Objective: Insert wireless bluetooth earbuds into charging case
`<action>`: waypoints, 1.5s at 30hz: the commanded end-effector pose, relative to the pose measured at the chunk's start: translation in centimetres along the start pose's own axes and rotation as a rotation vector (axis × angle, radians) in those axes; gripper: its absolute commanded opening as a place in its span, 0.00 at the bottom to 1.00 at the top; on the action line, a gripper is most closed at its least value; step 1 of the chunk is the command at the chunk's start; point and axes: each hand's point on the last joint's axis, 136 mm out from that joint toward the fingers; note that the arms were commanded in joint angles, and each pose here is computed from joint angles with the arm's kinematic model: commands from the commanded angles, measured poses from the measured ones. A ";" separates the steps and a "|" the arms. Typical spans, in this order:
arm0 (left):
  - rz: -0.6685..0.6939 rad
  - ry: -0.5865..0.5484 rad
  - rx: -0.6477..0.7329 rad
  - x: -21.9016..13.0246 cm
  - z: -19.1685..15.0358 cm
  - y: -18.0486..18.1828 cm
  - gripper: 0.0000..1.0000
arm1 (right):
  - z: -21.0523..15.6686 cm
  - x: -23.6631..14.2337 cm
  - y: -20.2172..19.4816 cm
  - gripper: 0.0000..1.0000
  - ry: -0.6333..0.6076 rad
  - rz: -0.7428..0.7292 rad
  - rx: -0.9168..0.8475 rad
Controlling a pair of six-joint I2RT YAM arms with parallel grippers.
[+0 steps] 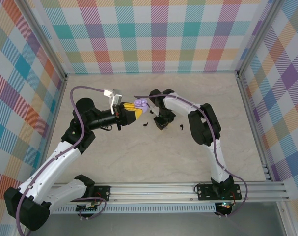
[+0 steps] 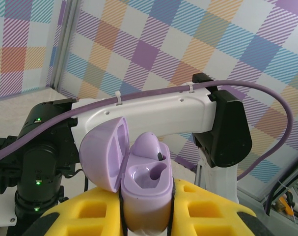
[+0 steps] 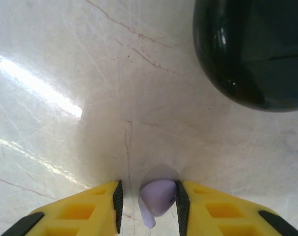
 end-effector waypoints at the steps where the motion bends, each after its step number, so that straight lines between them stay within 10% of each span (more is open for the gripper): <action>1: -0.001 -0.035 0.045 -0.5 1.7 -0.7 0.14 | -1.0 1.6 0.2 0.34 0.074 0.009 0.000; 13: 0.003 -0.028 0.046 -0.5 1.6 -0.6 0.14 | -0.5 1.6 -1.4 0.23 0.047 -0.002 0.157; 28: 0.090 0.015 -0.018 0.2 -0.4 2.1 0.14 | 0.4 -4.3 -3.3 0.21 -0.296 0.342 0.518; 45: 0.188 -0.034 -0.032 1.1 -3.3 5.9 0.14 | -0.4 -19.8 -0.9 0.20 -0.799 0.742 0.500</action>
Point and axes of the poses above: each hand's point on the last joint's axis, 136 mm out from that joint toward the fingers, its own x axis out along the fingers, its own y axis along the line the jaws close on, z = x × y, and after that the axes turned 4 degrees about x, right-handed
